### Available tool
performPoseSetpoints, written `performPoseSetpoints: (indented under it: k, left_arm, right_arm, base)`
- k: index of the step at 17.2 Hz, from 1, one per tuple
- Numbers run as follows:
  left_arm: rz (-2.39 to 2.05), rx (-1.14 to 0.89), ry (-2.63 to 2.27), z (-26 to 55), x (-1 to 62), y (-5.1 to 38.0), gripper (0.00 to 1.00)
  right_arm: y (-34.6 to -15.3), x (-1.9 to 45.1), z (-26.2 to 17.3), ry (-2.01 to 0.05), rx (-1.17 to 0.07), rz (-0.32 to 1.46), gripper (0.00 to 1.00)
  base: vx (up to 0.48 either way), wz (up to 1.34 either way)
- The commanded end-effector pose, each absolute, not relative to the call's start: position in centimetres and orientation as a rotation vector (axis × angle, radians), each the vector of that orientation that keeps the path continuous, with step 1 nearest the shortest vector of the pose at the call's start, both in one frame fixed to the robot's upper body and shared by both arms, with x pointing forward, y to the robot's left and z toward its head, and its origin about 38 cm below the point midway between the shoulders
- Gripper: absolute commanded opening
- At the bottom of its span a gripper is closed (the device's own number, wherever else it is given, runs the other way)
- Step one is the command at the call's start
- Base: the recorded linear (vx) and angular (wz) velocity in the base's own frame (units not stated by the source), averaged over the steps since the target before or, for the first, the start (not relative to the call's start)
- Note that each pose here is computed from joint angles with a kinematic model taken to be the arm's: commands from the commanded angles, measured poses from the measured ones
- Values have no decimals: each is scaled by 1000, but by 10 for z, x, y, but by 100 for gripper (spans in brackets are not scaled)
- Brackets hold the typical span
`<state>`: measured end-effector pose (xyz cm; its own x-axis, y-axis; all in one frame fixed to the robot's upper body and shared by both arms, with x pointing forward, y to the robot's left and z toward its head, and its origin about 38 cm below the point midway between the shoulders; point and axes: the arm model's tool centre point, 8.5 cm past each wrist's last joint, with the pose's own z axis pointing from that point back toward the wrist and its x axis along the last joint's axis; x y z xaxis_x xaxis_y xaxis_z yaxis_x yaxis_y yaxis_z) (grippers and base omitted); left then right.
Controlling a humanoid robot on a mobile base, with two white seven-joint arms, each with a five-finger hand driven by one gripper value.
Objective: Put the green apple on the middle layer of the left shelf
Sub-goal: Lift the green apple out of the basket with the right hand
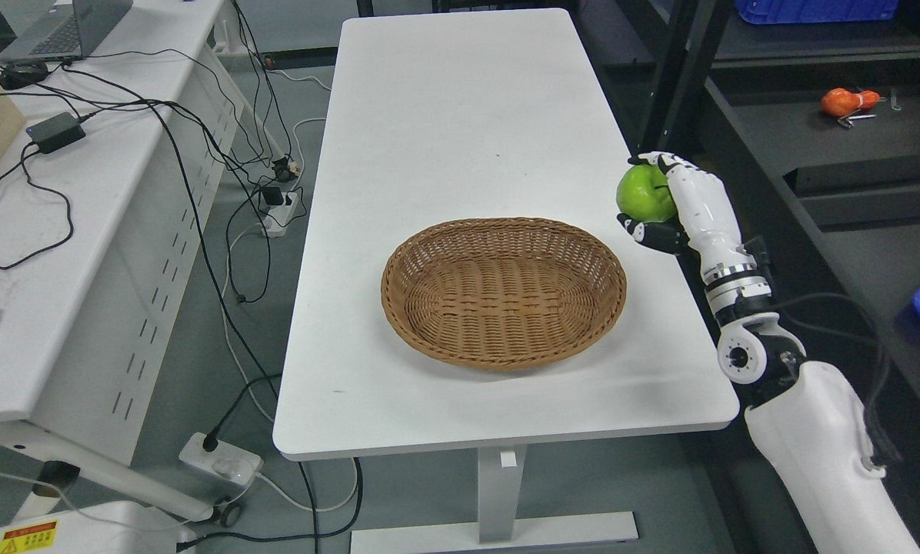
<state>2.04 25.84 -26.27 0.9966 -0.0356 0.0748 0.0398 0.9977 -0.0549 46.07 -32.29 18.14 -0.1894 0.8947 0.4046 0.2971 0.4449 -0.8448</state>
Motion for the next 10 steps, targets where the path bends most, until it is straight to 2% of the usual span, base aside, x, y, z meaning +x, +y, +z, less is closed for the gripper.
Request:
performPoseSetpoints:
  k: [1, 6, 10]
  left_arm:
    - [-40, -38, -85, -262, 28, 270, 100]
    - [-40, -38, -85, -262, 28, 270, 100]
    - [-40, -38, -85, -262, 28, 270, 100]
  right_arm:
    - [-357, 410, 221, -1813, -1179, 565, 0]
    - [-341, 391, 189, -1783, -1102, 573, 0]
    - [-337, 383, 175, -1765, -1075, 577, 0]
  base:
    - [-69, 0]
    - [-226, 51]
    - [-289, -229]
